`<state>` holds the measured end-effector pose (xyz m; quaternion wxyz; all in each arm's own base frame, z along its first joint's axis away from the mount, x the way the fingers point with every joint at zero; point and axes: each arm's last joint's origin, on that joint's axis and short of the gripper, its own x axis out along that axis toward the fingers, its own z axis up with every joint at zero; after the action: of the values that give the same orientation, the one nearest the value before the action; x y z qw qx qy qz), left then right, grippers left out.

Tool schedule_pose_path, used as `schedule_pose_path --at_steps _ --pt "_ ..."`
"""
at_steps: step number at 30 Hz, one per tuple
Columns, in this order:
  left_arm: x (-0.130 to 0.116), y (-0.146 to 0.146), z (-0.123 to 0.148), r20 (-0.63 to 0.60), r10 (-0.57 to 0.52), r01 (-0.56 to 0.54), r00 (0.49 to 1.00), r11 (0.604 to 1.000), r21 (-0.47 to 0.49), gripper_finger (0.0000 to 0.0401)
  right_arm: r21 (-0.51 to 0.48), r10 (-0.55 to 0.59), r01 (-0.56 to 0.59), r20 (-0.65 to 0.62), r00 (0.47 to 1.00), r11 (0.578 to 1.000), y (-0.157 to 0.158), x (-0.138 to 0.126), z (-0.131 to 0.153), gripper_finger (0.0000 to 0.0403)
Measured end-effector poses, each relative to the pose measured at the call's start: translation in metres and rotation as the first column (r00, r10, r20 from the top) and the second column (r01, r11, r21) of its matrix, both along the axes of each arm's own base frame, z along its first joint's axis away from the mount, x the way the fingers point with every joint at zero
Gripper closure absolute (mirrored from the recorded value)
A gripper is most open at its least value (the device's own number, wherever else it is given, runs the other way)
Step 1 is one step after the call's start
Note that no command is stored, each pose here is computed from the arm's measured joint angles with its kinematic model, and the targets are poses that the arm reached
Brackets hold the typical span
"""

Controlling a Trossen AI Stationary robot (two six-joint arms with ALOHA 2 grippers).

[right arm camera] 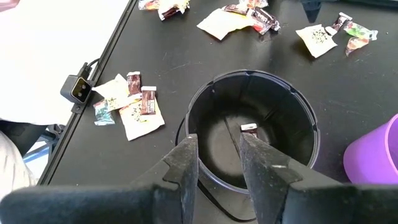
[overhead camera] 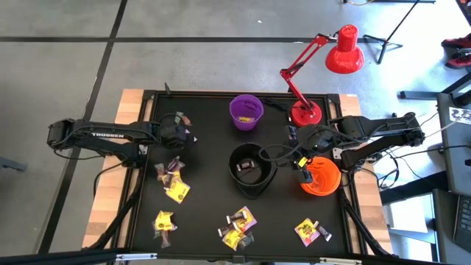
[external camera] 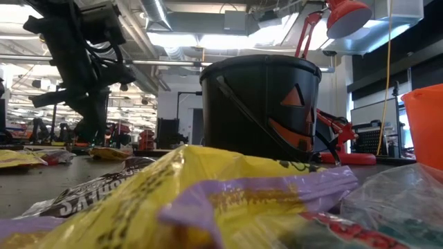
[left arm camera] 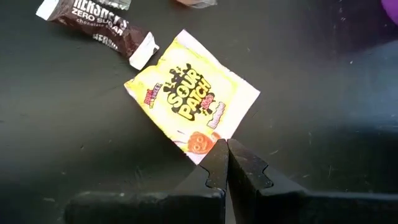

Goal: Sort candy
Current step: Put the yellow candy into the purple bucket

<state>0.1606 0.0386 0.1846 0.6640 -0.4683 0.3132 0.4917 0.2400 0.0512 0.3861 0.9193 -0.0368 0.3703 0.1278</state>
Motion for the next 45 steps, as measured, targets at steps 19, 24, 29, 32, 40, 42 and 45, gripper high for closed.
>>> schedule_pose_path --at_steps 19,24,29,32,40,42,45 --pt "0.032 0.006 -0.026 -0.079 0.000 -0.001 0.997 1.000 -0.018 0.0216 0.000 0.000 0.000 0.003 1.000 1.000 0.000 0.000 0.000 0.0286" --pt "0.040 0.007 -0.009 -0.102 -0.027 0.027 0.994 1.000 0.008 0.0162 0.000 0.000 0.000 0.003 1.000 1.000 0.000 0.000 0.000 0.0286" --pt "0.047 0.004 -0.004 -0.186 -0.076 0.087 0.980 0.995 0.052 0.0086 0.000 0.000 0.000 0.003 1.000 1.000 0.000 0.000 0.000 0.0286" --pt "0.049 0.003 -0.010 -0.264 -0.076 0.095 0.962 0.994 0.062 0.0032 0.001 0.000 0.000 0.003 1.000 1.000 0.000 0.000 0.000 0.0286" --pt "0.053 0.004 -0.025 -0.349 -0.075 0.101 0.934 0.993 0.057 0.0013 0.001 0.000 0.000 0.003 1.000 1.000 0.000 0.000 0.000 0.0286" --pt "0.054 0.005 -0.028 -0.376 -0.063 0.100 0.925 0.992 0.080 0.0009 0.001 0.000 0.000 0.003 1.000 1.000 0.000 0.000 0.000 0.0286" --pt "0.055 0.006 -0.034 -0.409 -0.047 0.100 0.912 0.989 0.111 0.0003 0.000 0.000 0.000 0.003 1.000 1.000 0.000 0.000 0.000 0.0286"
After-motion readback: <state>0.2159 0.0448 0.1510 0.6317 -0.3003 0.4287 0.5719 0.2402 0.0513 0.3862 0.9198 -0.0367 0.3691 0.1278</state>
